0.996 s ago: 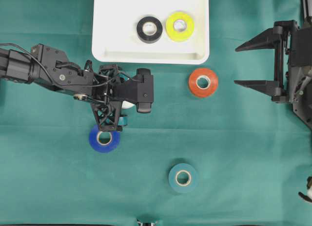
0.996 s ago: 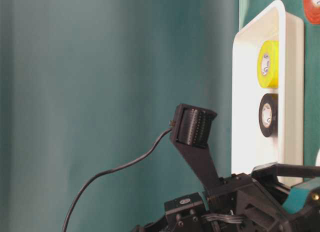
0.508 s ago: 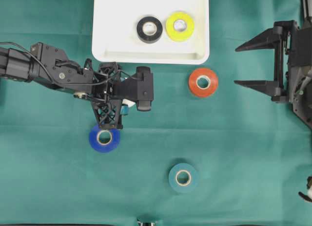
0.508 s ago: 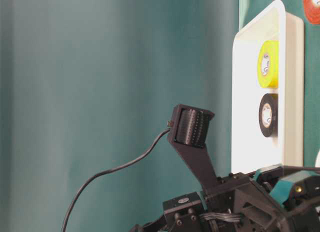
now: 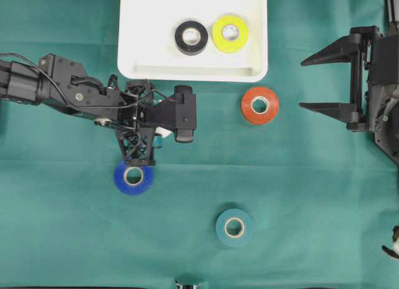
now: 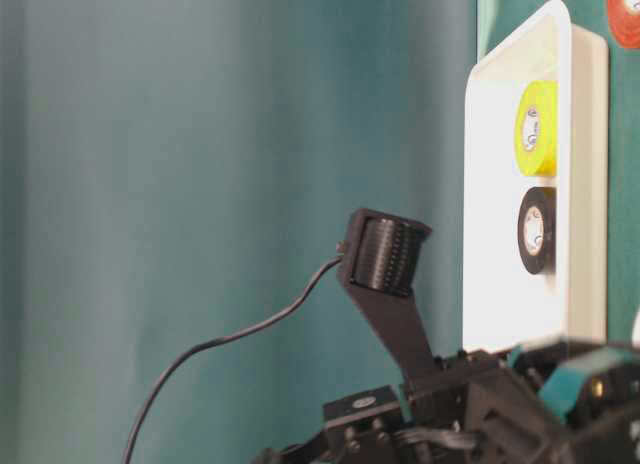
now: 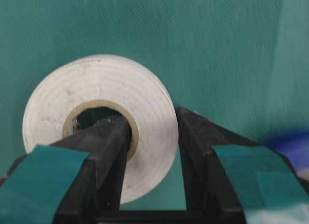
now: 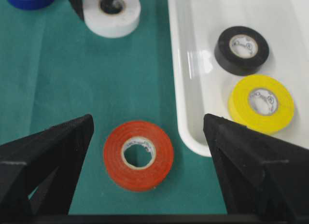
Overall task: Pick up the tape from a random location and place it into the white case.
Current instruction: 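Lift the white tape roll and carry it toward the white tray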
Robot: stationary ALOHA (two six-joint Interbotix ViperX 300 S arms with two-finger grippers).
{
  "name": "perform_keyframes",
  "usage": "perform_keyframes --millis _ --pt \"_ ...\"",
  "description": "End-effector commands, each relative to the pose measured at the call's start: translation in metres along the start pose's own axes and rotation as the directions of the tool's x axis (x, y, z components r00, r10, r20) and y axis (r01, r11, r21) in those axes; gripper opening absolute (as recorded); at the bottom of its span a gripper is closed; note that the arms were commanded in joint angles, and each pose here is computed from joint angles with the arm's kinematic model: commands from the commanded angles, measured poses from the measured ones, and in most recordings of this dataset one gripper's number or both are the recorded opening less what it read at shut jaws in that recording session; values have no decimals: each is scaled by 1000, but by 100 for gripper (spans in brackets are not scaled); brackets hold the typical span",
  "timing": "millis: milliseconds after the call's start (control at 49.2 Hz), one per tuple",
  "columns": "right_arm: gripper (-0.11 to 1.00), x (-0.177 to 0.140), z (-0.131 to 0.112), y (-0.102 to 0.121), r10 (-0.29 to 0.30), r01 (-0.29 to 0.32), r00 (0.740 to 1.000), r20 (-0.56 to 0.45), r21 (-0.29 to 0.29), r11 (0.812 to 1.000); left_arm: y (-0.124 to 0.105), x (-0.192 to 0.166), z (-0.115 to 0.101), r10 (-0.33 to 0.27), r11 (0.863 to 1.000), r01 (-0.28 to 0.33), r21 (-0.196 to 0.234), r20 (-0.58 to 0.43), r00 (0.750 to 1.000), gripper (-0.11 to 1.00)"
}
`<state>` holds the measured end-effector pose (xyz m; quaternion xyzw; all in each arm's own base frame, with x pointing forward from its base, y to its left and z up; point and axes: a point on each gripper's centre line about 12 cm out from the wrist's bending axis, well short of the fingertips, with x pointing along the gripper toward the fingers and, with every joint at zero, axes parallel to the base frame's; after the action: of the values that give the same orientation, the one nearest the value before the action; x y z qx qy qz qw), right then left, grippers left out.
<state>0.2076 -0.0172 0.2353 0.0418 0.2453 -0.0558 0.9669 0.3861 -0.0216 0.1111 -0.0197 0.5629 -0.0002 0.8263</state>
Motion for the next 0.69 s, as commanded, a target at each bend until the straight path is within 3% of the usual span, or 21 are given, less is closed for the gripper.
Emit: perform_keyframes --millis 0,671 --pt "90 0 6 0 1 -1 1000 14 -3 1000 -3 -32 16 -8 1000 8 2 67 998 26" --pt "90 0 6 0 1 -1 1000 15 -3 1000 -6 -170 55 -13 1000 10 20 193 981 26"
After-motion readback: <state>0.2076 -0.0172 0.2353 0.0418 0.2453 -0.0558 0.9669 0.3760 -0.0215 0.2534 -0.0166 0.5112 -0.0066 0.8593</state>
